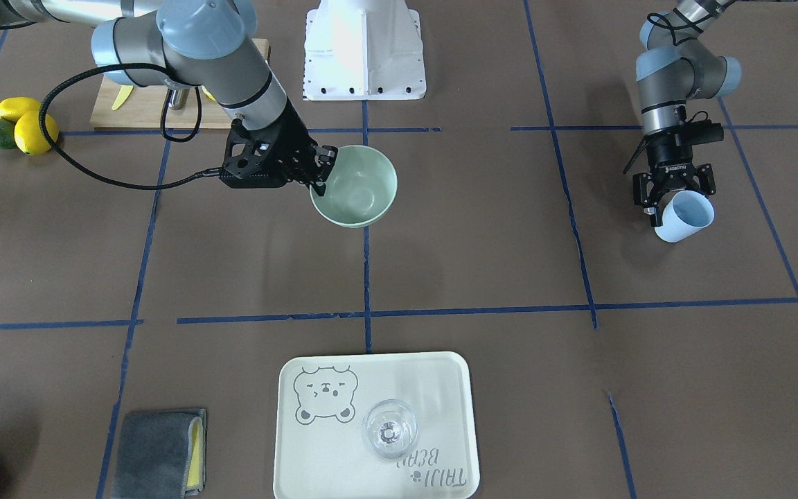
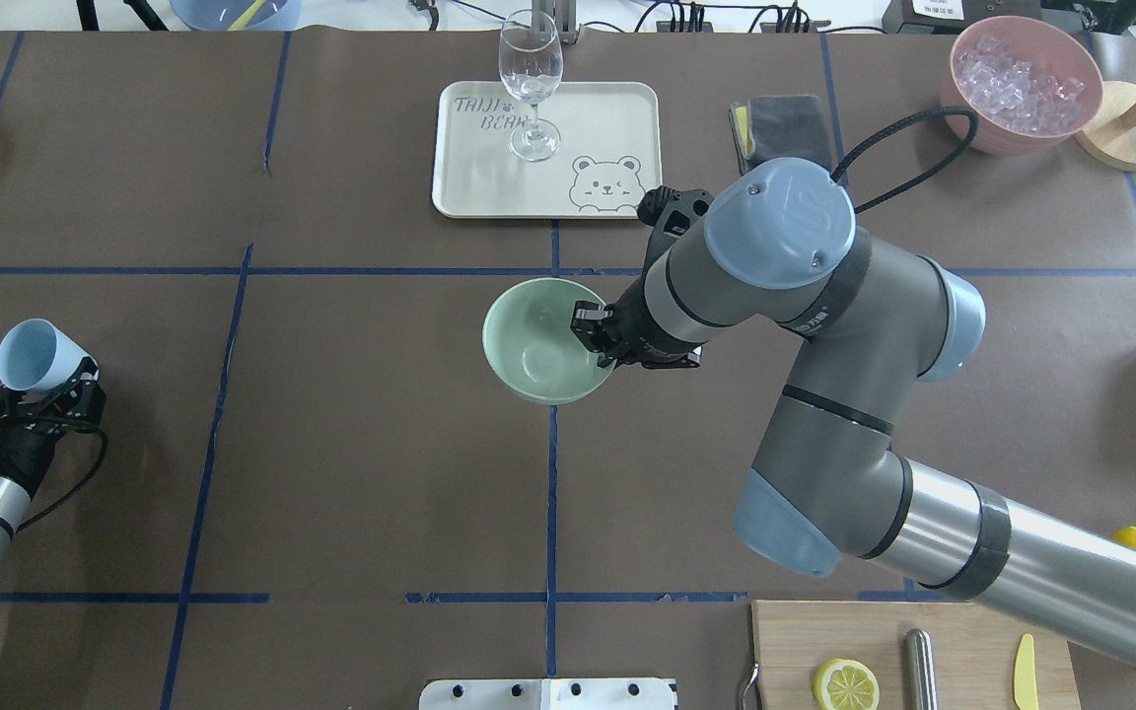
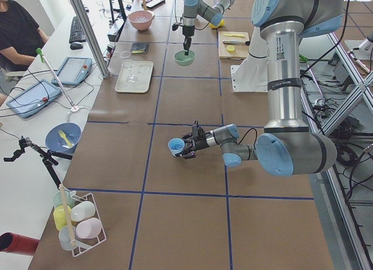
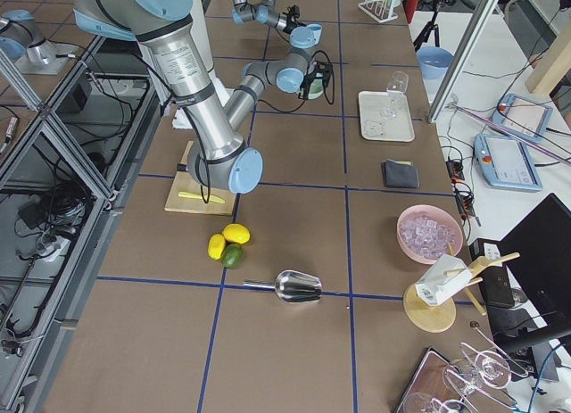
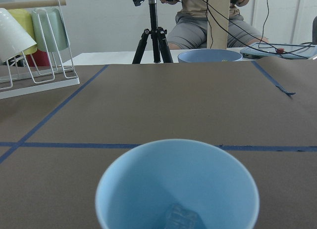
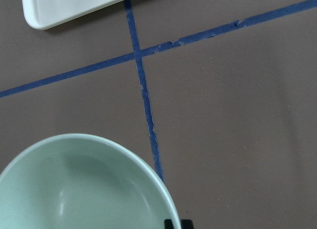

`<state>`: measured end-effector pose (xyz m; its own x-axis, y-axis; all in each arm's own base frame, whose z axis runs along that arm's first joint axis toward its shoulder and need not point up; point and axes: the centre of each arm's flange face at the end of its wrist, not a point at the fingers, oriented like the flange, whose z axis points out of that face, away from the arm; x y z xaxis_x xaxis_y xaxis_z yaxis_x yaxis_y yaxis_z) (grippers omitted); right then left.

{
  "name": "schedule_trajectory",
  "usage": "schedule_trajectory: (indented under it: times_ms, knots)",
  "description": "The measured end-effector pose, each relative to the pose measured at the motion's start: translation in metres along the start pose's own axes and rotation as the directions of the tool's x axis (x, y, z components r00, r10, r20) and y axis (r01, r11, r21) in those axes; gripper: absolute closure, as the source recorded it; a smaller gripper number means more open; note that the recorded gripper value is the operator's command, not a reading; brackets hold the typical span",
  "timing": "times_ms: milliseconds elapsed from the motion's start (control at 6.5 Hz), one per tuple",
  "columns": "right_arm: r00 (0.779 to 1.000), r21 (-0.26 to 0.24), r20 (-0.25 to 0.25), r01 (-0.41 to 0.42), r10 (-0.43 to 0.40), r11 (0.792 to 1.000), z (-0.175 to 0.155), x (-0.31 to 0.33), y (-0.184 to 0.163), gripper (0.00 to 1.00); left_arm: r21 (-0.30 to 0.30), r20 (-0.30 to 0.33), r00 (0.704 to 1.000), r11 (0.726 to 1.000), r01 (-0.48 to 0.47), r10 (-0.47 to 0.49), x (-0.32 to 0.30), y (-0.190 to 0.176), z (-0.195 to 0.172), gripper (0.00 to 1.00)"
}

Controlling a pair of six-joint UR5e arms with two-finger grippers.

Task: Pour ice into bowl

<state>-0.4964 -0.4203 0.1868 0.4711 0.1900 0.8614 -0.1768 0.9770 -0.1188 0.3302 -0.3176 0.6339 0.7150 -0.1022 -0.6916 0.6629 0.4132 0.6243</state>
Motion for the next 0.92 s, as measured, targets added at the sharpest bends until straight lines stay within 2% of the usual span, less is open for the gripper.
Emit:
schedule_trajectory:
  times_ms: [308,615,923]
  knots:
    - [1.0,0.017,-0.023,0.016,-0.015,1.0,0.033,-0.044,0.008,1.0,0.033,-0.015,1.0,0.999,-0.005,0.006,0.008,-0.031,0.002,1.0]
    - [0.997,0.037,-0.074,0.034,-0.031,0.999,0.083,-0.105,0.02,1.0,0.068,-0.038,0.999,0.997,-0.034,0.037,0.025,-0.077,-0.001,1.0]
    - [0.991,0.072,-0.124,0.064,-0.054,0.995,0.131,-0.148,0.036,1.0,0.087,-0.041,0.996,0.993,-0.073,0.077,0.031,-0.095,-0.003,1.0]
